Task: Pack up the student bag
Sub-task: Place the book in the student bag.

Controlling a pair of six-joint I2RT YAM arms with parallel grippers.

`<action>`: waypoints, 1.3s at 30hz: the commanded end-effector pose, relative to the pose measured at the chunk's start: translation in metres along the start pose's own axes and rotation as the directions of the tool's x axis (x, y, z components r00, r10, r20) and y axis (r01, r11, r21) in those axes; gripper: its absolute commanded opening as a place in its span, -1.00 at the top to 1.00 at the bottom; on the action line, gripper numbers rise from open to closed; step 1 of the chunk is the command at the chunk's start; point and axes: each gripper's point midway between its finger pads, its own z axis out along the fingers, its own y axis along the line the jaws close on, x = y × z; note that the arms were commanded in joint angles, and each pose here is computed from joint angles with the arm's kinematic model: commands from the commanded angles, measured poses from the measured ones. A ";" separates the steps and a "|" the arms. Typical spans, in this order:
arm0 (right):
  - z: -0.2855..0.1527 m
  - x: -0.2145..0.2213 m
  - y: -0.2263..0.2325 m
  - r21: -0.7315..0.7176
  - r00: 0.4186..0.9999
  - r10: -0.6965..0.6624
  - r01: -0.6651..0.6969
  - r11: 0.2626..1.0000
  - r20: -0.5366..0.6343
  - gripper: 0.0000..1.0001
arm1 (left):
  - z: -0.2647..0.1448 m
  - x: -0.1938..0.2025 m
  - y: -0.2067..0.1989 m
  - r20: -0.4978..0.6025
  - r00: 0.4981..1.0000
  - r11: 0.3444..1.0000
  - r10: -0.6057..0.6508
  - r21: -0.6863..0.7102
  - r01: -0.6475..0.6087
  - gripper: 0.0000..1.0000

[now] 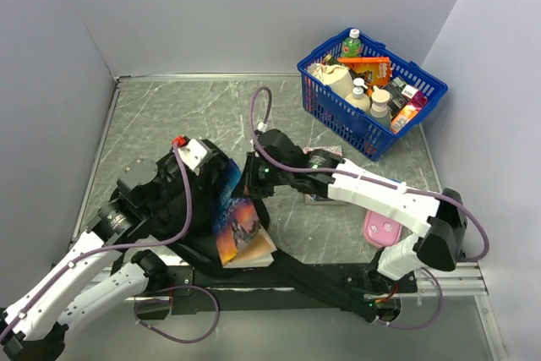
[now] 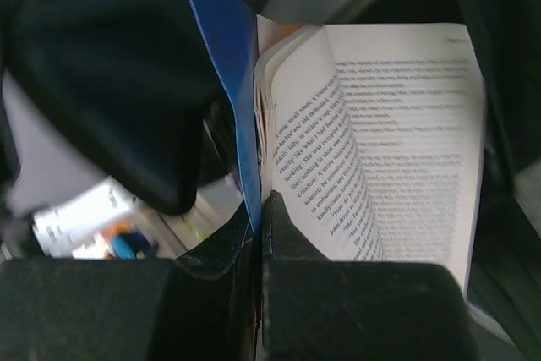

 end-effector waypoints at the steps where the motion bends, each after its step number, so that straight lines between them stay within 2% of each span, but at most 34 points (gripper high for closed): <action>1: 0.012 -0.048 0.044 -0.184 0.961 0.125 -0.080 0.980 0.246 1.00 | -0.015 -0.068 0.001 0.210 0.978 0.999 -0.012 0.033 0.006 0.98; 3: 0.031 -0.045 0.019 -0.145 0.935 0.158 -0.117 0.982 0.317 1.00 | -0.014 -0.060 -0.005 0.189 0.982 0.998 -0.024 0.061 0.013 0.98; 4: 0.030 -0.058 0.036 -0.253 0.910 0.184 -0.091 0.963 0.372 1.00 | -0.013 -0.054 -0.011 0.177 0.984 0.995 -0.033 0.093 0.017 0.98; 6: 0.051 -0.047 0.010 -0.227 0.911 0.219 -0.145 0.963 0.349 1.00 | -0.012 -0.046 -0.019 0.149 0.988 0.991 -0.039 0.132 0.019 0.98; 7: 0.062 -0.040 -0.008 -0.161 0.923 0.211 -0.166 0.973 0.321 0.92 | -0.013 -0.044 -0.023 0.142 0.989 0.988 -0.038 0.151 0.017 0.98; 8: 0.064 -0.034 -0.012 -0.117 0.938 0.180 -0.152 0.982 0.295 0.78 | -0.012 -0.042 -0.027 0.132 0.990 0.985 -0.038 0.174 0.015 0.98; 9: 0.067 -0.028 -0.020 -0.068 0.950 0.158 -0.145 0.987 0.270 0.49 | -0.013 -0.040 -0.029 0.123 0.992 0.983 -0.037 0.182 0.014 0.98; 11: 0.072 -0.014 -0.047 0.086 0.974 0.113 -0.132 0.987 0.198 0.22 | -0.013 -0.038 -0.032 0.119 0.992 0.979 -0.037 0.201 0.012 0.97; 13: 0.075 -0.001 -0.065 0.177 0.989 0.091 -0.111 0.978 0.120 -0.15 | -0.013 -0.036 -0.036 0.115 0.992 0.976 -0.045 0.216 0.019 0.98; 14: 0.071 0.005 -0.080 0.253 0.993 0.069 -0.091 0.963 0.094 -0.28 | -0.013 -0.034 -0.037 0.113 0.992 0.975 -0.048 0.223 0.022 0.98; 17: 0.066 0.010 -0.106 0.341 0.998 0.018 -0.038 0.939 0.061 -0.46 | -0.013 -0.034 -0.040 0.113 0.992 0.971 -0.058 0.239 0.029 0.98; 18: 0.060 0.012 -0.112 0.355 0.998 0.016 -0.037 0.934 0.061 -0.58 | -0.014 -0.033 -0.041 0.113 0.992 0.969 -0.061 0.243 0.032 0.98; 23: 0.049 0.031 -0.128 0.293 1.000 0.010 -0.014 0.956 0.013 -0.62 | -0.013 -0.029 -0.041 0.105 0.993 0.971 -0.058 0.239 0.031 0.98; 24: 0.045 0.025 -0.109 0.194 0.999 0.002 -0.011 0.981 0.048 -0.61 | -0.012 -0.029 -0.040 0.107 0.993 0.971 -0.058 0.237 0.031 0.98; 25: 0.041 0.033 -0.098 0.112 1.000 -0.009 0.008 0.994 0.013 -0.59 | -0.012 -0.029 -0.040 0.107 0.993 0.971 -0.056 0.235 0.030 0.98; 26: 0.041 0.044 -0.109 0.096 1.000 -0.009 0.010 0.995 -0.003 -0.57 | -0.011 -0.029 -0.040 0.108 0.993 0.972 -0.056 0.232 0.030 0.98; 27: 0.034 0.045 -0.098 0.030 1.000 -0.016 0.016 0.999 0.006 -0.56 | -0.011 -0.029 -0.040 0.109 0.992 0.972 -0.056 0.232 0.029 0.98; 28: 0.035 0.048 -0.090 -0.033 1.000 -0.022 0.022 0.999 0.000 -0.56 | -0.010 -0.028 -0.040 0.106 0.993 0.972 -0.056 0.234 0.030 0.98; 31: 0.037 0.065 -0.086 -0.080 0.994 -0.046 0.038 0.996 -0.097 -0.57 | -0.008 -0.029 -0.042 0.107 0.992 0.970 -0.060 0.241 0.032 0.98; 33: 0.039 0.082 -0.080 -0.164 0.984 -0.060 0.031 0.986 -0.171 -0.56 | -0.007 -0.031 -0.041 0.114 0.992 0.971 -0.059 0.239 0.030 0.98; 36: 0.039 0.087 -0.067 -0.294 0.984 -0.056 0.003 0.956 -0.171 -0.56 | -0.006 -0.032 -0.041 0.114 0.992 0.970 -0.056 0.240 0.028 0.98; 39: 0.046 0.092 -0.071 -0.306 0.981 -0.044 -0.016 0.952 -0.187 -0.56 | -0.005 -0.032 -0.040 0.115 0.992 0.971 -0.052 0.239 0.023 0.98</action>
